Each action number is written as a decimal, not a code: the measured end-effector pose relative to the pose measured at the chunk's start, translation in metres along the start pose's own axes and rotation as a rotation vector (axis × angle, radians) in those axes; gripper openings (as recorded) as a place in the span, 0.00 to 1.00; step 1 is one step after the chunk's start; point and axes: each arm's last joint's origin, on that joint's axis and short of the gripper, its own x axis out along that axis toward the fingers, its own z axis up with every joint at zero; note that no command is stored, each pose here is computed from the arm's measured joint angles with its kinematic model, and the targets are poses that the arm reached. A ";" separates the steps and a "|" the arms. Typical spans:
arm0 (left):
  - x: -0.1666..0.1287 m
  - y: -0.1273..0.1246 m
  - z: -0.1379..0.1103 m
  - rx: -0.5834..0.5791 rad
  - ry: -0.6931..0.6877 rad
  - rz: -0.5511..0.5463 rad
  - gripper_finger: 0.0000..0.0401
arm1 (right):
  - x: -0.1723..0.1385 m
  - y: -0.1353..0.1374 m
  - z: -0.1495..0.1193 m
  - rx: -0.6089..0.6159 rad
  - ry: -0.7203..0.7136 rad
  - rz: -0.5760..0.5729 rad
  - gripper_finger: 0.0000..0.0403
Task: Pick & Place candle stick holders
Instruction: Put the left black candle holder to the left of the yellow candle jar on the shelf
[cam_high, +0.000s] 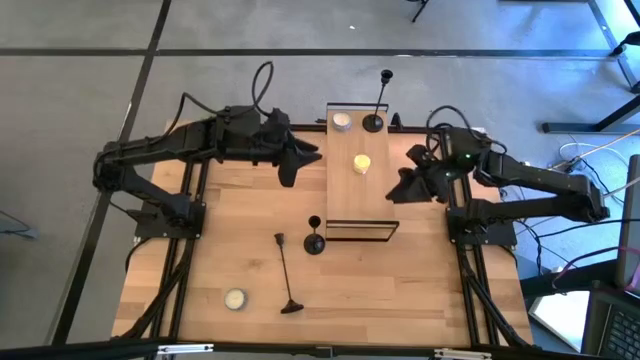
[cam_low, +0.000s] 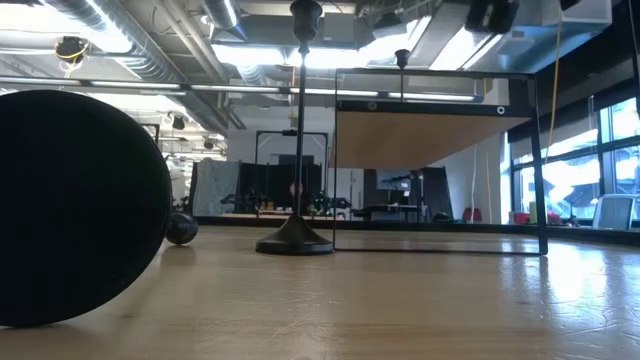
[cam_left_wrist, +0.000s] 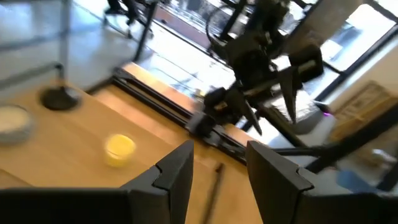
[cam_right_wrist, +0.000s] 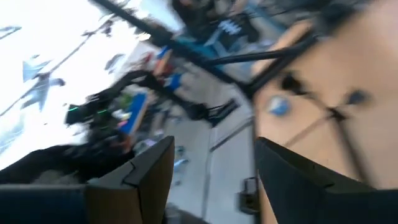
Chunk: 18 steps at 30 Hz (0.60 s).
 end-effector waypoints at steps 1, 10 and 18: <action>0.000 -0.004 -0.002 -0.019 0.010 -0.017 0.36 | 0.002 0.005 0.000 -0.016 0.008 0.044 0.56; 0.008 -0.042 -0.030 -0.212 0.142 -0.156 0.36 | 0.008 0.051 -0.005 -0.198 -0.027 0.400 0.56; 0.035 -0.078 -0.073 -0.348 0.391 -0.301 0.36 | 0.005 0.067 -0.005 -0.293 -0.108 0.523 0.56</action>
